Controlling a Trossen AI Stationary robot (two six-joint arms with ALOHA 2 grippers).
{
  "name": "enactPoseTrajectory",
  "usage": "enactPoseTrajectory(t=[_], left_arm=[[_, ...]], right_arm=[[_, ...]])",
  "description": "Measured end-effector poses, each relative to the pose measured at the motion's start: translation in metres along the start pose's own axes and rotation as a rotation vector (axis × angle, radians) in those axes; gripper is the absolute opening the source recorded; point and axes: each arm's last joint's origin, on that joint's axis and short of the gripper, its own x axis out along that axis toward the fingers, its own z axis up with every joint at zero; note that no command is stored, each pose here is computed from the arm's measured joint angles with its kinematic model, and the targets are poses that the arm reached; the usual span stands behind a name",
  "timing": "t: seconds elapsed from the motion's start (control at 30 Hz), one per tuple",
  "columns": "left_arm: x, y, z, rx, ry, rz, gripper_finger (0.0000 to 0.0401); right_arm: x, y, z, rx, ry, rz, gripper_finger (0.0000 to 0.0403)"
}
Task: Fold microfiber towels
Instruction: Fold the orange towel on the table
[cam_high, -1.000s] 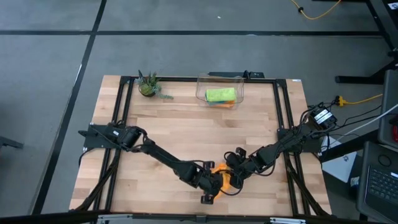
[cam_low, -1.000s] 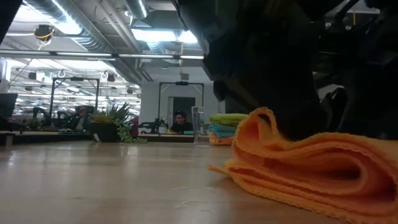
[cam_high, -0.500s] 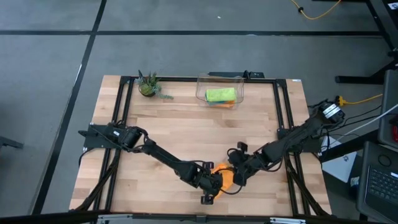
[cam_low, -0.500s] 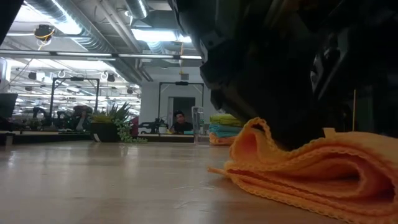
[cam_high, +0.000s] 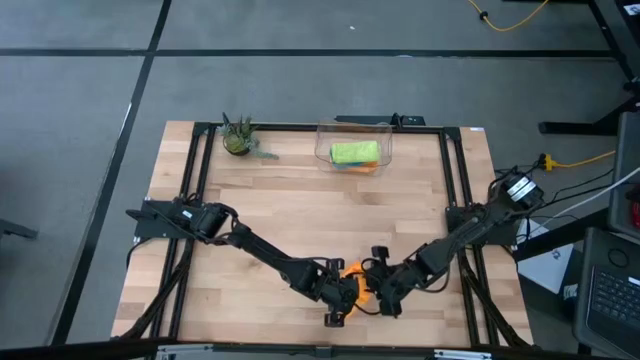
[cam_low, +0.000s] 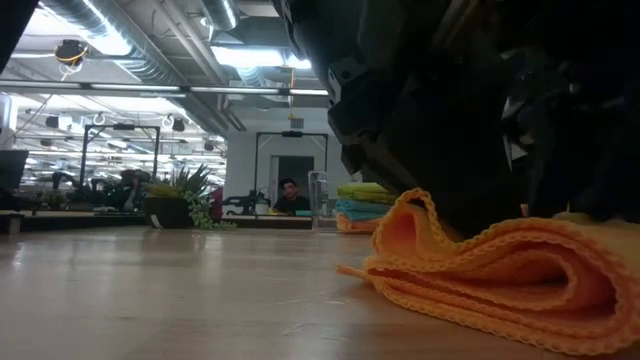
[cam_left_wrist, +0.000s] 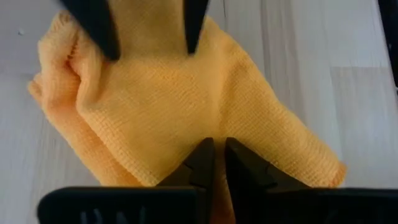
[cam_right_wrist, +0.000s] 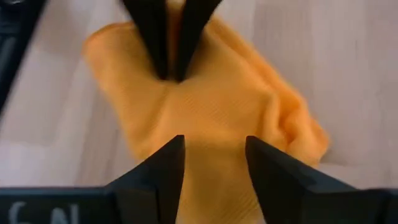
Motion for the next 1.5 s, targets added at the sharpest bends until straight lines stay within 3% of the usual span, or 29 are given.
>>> enactPoseTrajectory(t=[0.2, 0.47, 0.67, 0.87, 1.0, 1.13, 1.33, 1.5], left_arm=[[0.000, 0.000, 0.000, -0.006, 0.004, -0.011, 0.0033], [0.000, 0.000, 0.000, -0.008, 0.003, -0.014, 0.0033], [-0.015, 0.000, 0.007, -0.005, -0.008, -0.029, 0.0033], [-0.025, 0.003, 0.003, 0.015, 0.065, -0.017, 0.0033], [-0.025, 0.005, -0.009, 0.048, 0.179, 0.018, 0.0033], [-0.025, 0.010, -0.013, 0.098, 0.210, 0.092, 0.0033], [-0.024, 0.018, -0.010, 0.125, 0.216, 0.106, 0.0033], [-0.034, 0.020, -0.003, 0.140, 0.220, 0.115, 0.0033]], right_arm=[[0.009, -0.016, -0.001, 0.135, -0.014, -0.178, 0.0172], [-0.001, -0.026, 0.002, 0.141, -0.101, -0.377, 0.0172], [-0.007, -0.025, 0.005, 0.129, -0.114, -0.362, 0.0172], [-0.015, -0.024, 0.009, 0.142, -0.144, -0.340, 0.0172], [-0.018, -0.021, 0.010, 0.140, -0.141, -0.310, 0.0172], [-0.019, -0.018, 0.010, 0.132, -0.145, -0.289, 0.0172], [-0.021, -0.005, 0.006, -0.035, -0.083, -0.132, 0.0172], [-0.022, -0.009, 0.006, 0.020, -0.114, -0.239, 0.0172]])
